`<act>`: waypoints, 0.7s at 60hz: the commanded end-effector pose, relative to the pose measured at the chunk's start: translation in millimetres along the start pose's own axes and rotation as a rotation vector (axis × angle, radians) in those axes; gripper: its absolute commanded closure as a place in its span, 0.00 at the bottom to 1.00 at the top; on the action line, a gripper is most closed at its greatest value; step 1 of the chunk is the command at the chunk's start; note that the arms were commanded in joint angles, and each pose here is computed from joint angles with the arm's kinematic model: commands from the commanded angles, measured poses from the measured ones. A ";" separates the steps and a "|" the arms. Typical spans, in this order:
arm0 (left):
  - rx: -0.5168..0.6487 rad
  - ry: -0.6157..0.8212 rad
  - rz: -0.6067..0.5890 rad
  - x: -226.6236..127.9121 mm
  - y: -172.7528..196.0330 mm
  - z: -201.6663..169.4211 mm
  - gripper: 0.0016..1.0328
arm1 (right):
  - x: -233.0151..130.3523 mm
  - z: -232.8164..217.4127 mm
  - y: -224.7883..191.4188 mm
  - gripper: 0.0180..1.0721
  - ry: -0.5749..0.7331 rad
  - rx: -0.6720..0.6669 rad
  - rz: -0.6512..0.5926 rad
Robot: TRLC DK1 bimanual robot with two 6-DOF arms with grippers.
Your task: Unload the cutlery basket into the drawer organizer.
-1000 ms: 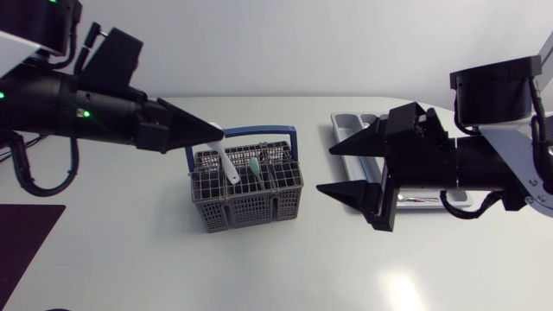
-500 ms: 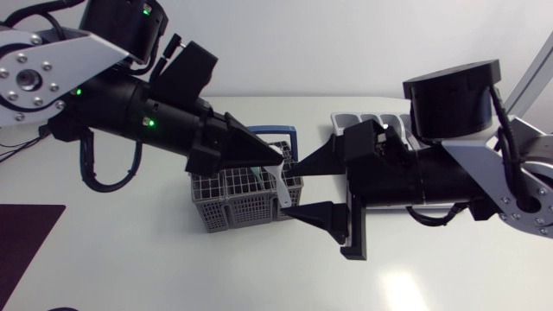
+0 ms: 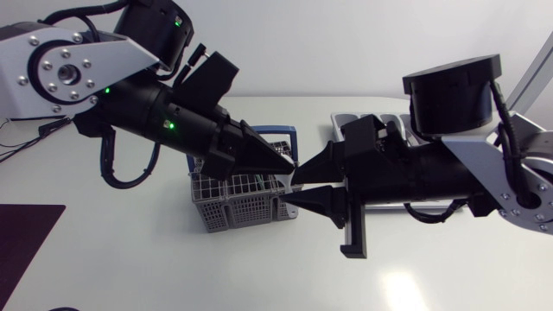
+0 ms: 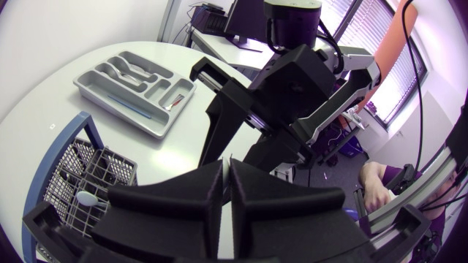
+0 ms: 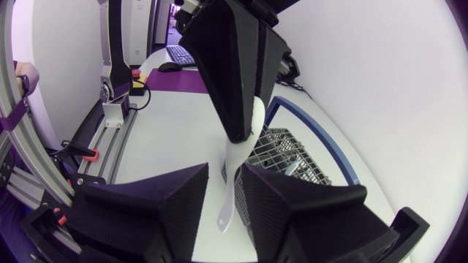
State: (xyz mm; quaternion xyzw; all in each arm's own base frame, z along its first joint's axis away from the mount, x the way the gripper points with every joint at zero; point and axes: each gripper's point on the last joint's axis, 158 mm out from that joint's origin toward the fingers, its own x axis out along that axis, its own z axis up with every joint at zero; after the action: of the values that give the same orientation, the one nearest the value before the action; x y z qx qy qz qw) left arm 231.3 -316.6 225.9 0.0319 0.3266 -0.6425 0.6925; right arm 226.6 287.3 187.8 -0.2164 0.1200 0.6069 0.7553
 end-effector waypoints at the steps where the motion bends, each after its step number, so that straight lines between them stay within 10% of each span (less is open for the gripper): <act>1: 0.019 -0.008 -0.013 -1.0 0.8 6.1 0.96 | 0.8 7.9 -2.5 0.88 -0.017 0.002 0.005; 29: 0.018 -0.017 -0.003 -6.9 2.2 13.7 0.93 | -2.5 -0.9 -2.4 0.94 0.008 0.006 0.008; 42: 0.017 -0.030 0.011 -12.8 5.4 18.5 0.21 | -6.0 -7.7 -4.5 0.94 0.032 0.004 -0.007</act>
State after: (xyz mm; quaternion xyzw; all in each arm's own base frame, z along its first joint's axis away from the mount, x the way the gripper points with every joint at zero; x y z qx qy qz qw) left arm 237.3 -312.4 233.2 0.0302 0.3244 -0.6389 0.6968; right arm 226.9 282.7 184.8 -0.2177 0.1311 0.6074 0.7527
